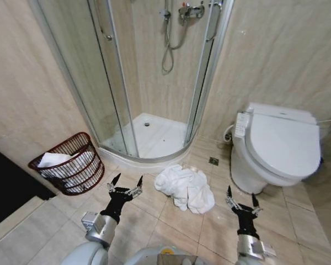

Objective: Discard the used towel into the hamper.

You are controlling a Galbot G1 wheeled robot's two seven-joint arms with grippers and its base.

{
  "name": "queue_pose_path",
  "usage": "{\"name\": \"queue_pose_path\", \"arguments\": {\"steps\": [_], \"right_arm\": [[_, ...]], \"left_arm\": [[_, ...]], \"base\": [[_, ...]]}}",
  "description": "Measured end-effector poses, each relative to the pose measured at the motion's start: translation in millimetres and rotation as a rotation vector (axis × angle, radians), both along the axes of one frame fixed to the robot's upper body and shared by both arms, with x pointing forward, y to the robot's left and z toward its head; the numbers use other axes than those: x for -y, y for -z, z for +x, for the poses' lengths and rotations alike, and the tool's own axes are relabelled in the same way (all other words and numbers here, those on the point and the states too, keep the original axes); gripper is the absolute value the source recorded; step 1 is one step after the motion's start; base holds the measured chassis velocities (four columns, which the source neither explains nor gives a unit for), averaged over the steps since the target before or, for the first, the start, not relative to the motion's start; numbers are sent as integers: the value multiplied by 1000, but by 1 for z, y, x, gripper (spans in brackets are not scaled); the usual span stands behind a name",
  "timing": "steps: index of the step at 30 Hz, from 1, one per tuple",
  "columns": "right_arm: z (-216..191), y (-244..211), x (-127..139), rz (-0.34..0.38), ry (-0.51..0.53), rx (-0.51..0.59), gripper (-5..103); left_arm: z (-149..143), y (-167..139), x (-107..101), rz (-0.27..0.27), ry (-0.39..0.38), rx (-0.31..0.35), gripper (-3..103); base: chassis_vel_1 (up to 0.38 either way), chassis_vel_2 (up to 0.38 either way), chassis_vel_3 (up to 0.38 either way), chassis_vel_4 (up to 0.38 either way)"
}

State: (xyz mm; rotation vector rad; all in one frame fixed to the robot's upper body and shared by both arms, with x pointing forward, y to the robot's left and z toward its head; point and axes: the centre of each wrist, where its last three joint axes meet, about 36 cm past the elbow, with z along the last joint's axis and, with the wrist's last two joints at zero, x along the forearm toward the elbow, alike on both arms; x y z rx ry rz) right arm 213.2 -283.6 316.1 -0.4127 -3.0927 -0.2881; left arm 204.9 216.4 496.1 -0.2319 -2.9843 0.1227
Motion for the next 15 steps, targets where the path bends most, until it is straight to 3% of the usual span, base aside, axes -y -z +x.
{"name": "queue_pose_path", "arguments": {"steps": [6, 10, 15], "right_arm": [[10, 24, 17, 47, -51, -58, 100], [36, 42, 28, 30, -146, -80, 100], [54, 47, 33, -10, -179, -83, 100]], "left_arm": [[0, 0, 0, 0, 0, 0, 100], [0, 0, 0, 0, 0, 0, 100], [0, 0, 0, 0, 0, 0, 100]], "base": [[0, 0, 0, 0], [0, 0, 0, 0], [0, 0, 0, 0]]}}
